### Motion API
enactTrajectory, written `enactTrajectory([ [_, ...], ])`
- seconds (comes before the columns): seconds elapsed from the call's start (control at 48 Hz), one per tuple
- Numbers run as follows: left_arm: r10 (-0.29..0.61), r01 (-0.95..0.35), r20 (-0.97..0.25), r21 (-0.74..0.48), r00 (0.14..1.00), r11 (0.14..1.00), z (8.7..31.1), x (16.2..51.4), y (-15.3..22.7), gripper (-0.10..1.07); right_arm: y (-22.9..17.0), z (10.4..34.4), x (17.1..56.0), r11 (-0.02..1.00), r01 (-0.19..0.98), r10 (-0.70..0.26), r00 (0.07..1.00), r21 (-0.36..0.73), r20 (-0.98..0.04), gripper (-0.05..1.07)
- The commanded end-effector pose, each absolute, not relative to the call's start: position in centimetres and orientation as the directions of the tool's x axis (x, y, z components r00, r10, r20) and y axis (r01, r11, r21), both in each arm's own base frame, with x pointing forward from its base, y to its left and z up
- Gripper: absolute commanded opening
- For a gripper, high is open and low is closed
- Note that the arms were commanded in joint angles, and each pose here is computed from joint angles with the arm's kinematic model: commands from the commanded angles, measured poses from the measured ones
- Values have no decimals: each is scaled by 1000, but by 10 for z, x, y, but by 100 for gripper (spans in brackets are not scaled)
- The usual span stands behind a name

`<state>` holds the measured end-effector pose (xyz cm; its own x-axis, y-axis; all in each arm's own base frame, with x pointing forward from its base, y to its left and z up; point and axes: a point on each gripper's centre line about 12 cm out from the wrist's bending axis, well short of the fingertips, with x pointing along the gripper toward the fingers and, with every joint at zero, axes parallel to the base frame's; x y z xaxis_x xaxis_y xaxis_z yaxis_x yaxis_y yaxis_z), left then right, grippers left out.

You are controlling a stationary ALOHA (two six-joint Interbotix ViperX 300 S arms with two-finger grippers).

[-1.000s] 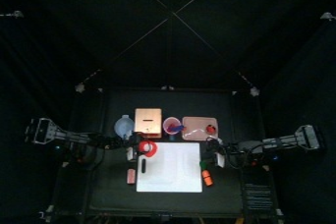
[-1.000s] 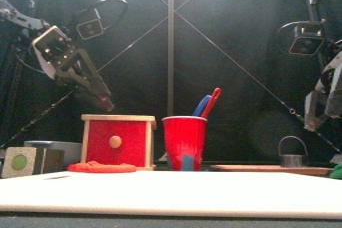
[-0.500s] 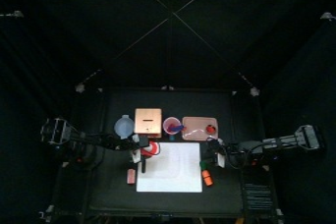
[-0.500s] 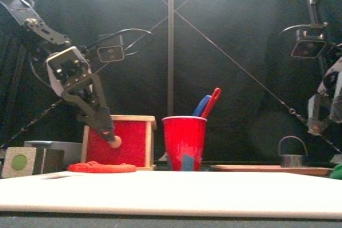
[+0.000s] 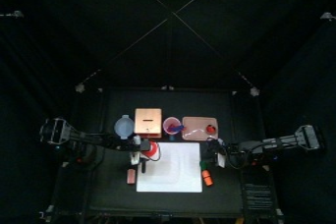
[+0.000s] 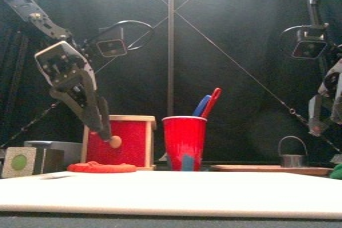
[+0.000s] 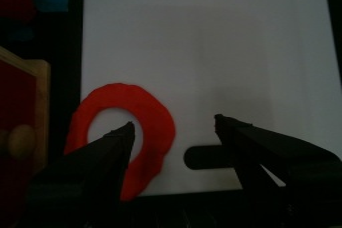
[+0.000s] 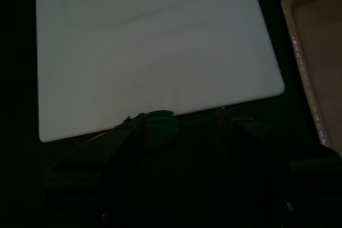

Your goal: Place excess dough into bowl

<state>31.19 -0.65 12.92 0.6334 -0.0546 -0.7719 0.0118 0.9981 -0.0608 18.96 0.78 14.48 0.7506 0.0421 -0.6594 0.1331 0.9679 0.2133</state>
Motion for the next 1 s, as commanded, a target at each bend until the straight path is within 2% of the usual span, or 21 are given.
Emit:
enactTrajectory([
  [0.0, -42, 9, -762, -47, 646, 999, 129, 324, -4, 97, 7, 147, 192, 967, 135, 40, 757, 216, -652, 91],
  [0.167, -39, 14, -799, -38, 601, 999, 107, 331, -4, 97, 7, 146, 191, 966, 138, 40, 755, 218, -655, 91],
  [0.479, -13, -2, -798, -18, 603, 1000, 98, 333, 1, 97, 8, 145, 190, 966, 138, 41, 753, 218, -657, 91],
  [0.625, -25, 15, -821, -20, 571, 1000, 93, 329, 1, 95, 8, 145, 190, 966, 138, 41, 753, 218, -657, 91],
  [0.854, -48, 25, -874, -40, 484, 999, 72, 325, -1, 82, 8, 146, 191, 966, 137, 41, 754, 219, -656, 91],
  [0.979, -60, 29, -884, -53, 463, 998, 69, 326, -3, 73, 8, 146, 191, 966, 137, 41, 754, 219, -656, 91],
])
